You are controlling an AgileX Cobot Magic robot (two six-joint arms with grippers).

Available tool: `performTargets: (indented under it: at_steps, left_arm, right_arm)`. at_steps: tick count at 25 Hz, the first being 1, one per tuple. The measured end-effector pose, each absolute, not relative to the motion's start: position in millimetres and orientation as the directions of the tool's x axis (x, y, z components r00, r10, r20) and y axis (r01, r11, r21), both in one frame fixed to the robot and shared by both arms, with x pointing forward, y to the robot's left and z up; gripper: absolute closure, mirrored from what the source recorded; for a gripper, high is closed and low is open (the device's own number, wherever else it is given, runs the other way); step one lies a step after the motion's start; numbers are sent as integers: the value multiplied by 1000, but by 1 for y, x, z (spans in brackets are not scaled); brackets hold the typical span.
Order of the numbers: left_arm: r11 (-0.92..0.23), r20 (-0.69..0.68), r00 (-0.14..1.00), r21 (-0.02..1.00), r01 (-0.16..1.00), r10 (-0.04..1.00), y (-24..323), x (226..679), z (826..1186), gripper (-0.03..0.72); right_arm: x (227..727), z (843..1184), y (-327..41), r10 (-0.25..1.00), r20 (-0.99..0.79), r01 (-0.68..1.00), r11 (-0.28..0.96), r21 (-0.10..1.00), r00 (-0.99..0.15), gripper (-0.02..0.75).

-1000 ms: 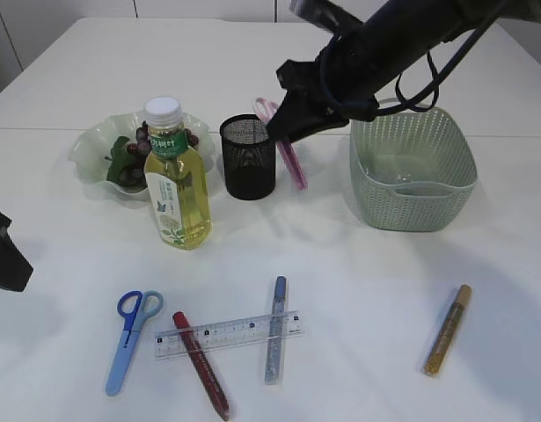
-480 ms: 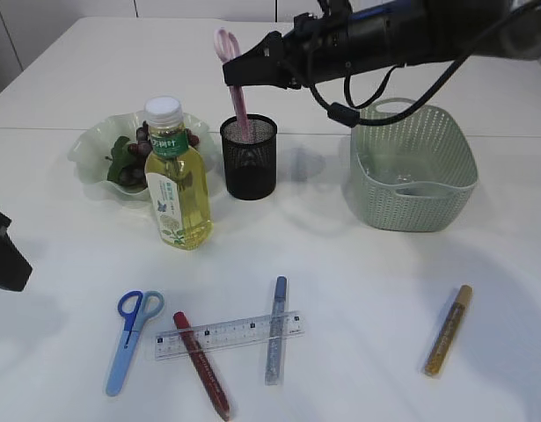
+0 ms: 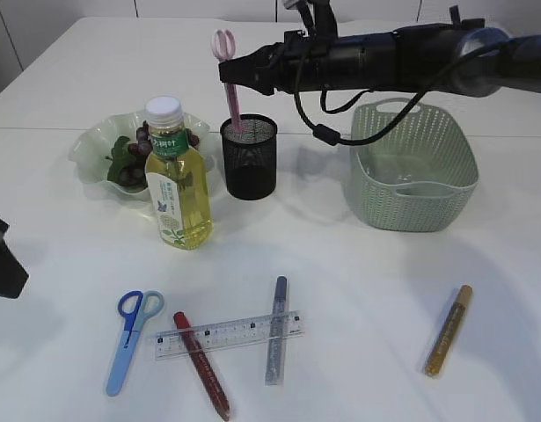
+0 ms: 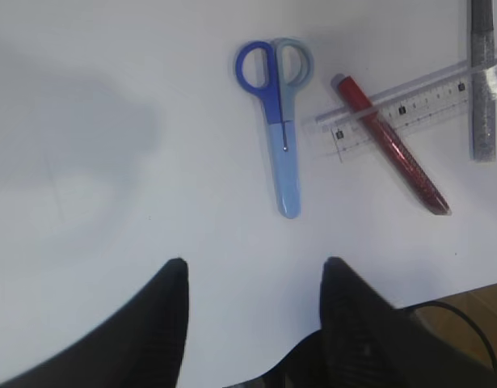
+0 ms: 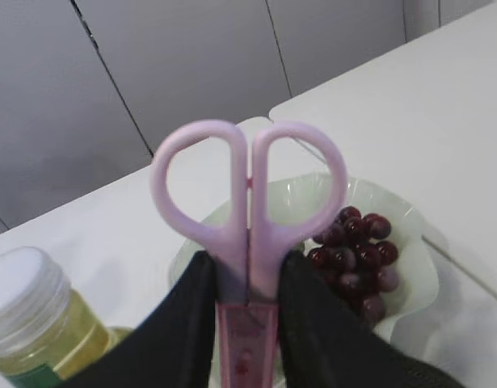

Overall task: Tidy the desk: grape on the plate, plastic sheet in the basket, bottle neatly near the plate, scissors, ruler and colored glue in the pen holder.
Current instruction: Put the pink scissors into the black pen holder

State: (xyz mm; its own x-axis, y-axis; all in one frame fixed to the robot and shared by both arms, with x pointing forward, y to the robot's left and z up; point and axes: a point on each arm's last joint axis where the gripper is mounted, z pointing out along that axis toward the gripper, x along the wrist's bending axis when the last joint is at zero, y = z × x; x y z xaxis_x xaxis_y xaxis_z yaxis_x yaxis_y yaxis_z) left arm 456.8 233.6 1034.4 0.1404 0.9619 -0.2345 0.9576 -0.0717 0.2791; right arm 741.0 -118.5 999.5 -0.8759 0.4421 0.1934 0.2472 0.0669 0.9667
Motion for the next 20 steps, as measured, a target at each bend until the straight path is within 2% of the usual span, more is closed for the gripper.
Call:
performTargets:
  at_steps: [7,14,17,20]
  left_arm:
    - [-74,-235,140,272,960,962,234,456,1034,305]
    - [-71,-235,140,281,957,962,234,457,1034,319]
    - [-70,-234,140,285,956,962,234,457,1035,320]
    - [-70,-234,140,286,956,962,234,457,1035,321]
  right_arm:
    - [750,990,-119,461,21,89,127,988,-887,543]
    - [759,968,-121,507,16,106,149,983,-862,540]
    - [760,961,-122,518,21,120,157,980,-855,503]
    - [761,961,-122,521,26,120,148,982,-853,389]
